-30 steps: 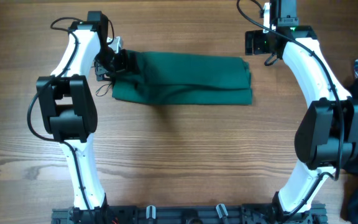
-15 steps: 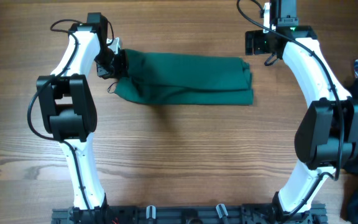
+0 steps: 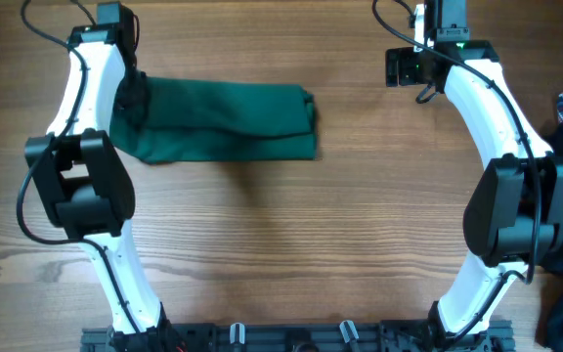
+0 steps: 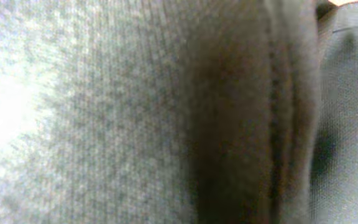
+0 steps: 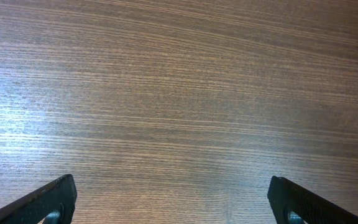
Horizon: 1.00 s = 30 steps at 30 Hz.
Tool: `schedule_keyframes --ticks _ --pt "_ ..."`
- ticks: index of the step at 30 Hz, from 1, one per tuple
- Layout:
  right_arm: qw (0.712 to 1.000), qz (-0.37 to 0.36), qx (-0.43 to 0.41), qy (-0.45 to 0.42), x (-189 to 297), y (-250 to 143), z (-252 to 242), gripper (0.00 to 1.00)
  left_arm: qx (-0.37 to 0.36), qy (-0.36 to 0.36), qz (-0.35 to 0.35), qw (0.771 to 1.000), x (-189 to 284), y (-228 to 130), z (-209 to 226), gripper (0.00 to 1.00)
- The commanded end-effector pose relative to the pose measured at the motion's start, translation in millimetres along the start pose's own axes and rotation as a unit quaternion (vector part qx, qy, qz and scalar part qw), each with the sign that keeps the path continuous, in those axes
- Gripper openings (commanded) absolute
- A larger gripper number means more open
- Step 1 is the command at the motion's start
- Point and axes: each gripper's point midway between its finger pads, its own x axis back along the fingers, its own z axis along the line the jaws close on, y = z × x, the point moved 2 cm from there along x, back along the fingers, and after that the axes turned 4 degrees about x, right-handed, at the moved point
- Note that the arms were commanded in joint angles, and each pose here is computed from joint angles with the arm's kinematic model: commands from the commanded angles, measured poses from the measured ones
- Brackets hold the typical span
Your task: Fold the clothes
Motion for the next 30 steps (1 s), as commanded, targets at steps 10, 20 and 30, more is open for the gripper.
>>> schedule_keyframes --ticks 10,20,30 --pt "0.998 -0.051 -0.017 0.043 3.7 22.9 11.0 1.0 0.003 -0.144 -0.079 0.986 57.2 23.0 -24.2 0.04" --pt "0.918 -0.117 0.016 0.379 59.4 50.3 157.4 0.04 0.006 -0.145 -0.091 0.985 57.9 28.6 -24.4 0.06" --pt "0.932 -0.057 0.087 0.348 47.6 8.6 231.8 0.04 0.011 -0.211 -0.088 0.974 65.1 28.2 -44.5 0.04"
